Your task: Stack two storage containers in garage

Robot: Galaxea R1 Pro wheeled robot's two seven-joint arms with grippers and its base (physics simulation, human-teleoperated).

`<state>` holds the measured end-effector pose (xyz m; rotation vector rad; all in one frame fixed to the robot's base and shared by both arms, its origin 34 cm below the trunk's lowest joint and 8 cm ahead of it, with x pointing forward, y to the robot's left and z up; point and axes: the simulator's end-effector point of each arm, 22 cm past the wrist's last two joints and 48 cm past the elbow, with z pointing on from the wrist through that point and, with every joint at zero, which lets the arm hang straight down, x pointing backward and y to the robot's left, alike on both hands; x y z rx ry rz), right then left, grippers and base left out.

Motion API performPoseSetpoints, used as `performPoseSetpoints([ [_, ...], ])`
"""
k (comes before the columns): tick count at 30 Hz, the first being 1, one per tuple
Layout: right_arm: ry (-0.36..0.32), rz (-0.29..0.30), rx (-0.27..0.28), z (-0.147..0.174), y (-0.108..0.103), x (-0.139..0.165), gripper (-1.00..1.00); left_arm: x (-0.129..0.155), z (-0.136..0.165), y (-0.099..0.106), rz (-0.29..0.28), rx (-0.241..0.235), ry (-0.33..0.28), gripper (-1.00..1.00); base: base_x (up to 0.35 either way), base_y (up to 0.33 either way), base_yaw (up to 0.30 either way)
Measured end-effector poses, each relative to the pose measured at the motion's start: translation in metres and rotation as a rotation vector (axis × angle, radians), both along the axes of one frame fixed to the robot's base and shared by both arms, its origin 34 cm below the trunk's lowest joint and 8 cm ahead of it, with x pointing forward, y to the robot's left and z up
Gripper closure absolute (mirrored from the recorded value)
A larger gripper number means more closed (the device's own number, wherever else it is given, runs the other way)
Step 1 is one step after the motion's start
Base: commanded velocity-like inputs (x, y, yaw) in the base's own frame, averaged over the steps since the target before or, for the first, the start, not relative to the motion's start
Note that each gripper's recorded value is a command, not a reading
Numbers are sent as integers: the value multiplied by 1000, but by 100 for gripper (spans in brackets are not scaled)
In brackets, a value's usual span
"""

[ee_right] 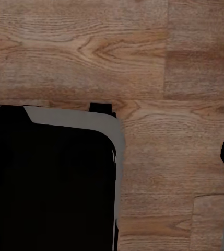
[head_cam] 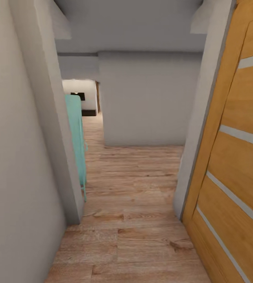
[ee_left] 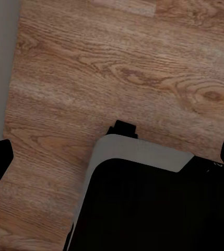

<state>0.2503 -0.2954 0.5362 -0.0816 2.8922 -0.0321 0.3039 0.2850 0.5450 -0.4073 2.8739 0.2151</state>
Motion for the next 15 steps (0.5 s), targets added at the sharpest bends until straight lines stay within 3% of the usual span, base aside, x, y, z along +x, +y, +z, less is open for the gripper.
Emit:
performPoseSetpoints([
  [5, 1, 0, 0, 0, 0, 0, -100, 0, 0, 0, 0, 0, 0, -100, 322, -1, 159],
  [15, 0, -2, -1, 0, -1, 0, -100, 0, 0, -1, -1, -1, 0, -100, 322, -2, 14],
])
